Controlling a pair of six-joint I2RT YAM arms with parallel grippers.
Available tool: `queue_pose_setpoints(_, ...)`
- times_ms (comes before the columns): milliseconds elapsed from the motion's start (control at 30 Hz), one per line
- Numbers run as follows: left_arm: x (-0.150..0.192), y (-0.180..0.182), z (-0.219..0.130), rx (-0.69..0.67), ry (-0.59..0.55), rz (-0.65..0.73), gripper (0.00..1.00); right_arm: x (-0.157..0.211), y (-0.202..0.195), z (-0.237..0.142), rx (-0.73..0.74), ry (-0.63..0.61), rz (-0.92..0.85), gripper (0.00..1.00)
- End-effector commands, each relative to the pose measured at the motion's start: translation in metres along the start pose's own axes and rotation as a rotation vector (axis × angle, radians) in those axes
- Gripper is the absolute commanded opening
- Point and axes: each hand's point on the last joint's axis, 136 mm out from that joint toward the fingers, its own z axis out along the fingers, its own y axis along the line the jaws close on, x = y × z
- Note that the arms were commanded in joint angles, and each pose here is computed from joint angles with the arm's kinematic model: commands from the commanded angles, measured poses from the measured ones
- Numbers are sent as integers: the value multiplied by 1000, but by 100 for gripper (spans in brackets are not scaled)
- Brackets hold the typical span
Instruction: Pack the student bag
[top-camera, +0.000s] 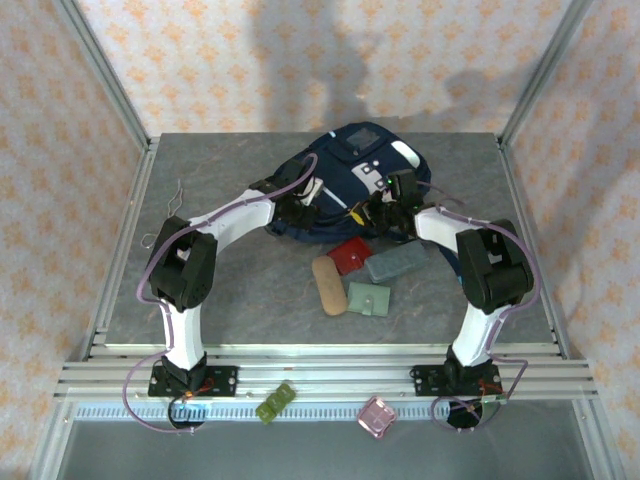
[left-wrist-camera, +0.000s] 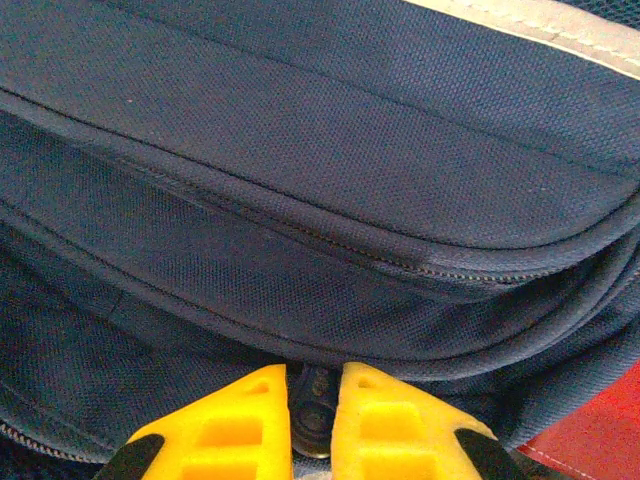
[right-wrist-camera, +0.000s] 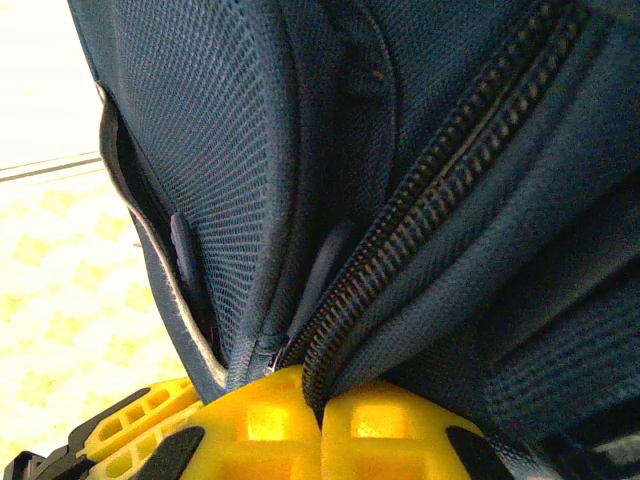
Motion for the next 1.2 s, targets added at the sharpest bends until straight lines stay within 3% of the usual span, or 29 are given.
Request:
queue_pose_setpoints(0,-17,18,-5,-53,-56,-51,0,-21,19,-4,-58,-91,-38,0)
queue_pose_setpoints(667,6,97,-52,-264,-206,-337,0,-33,21,-18,-61,-141,-44,0)
queue_pose_setpoints(867,2,75,-50,-127,-247,-310,0,-31,18,-16,-60,-128,-42,0)
queue_pose_setpoints(1033,-4,59,-37,-30,-194,-299,0,-30,17,-16,-59,-127,-38,0)
queue_pose_setpoints(1167,-3,60,-20,-39,-121,-314,0,-29,15,-16,-60,-127,-36,0)
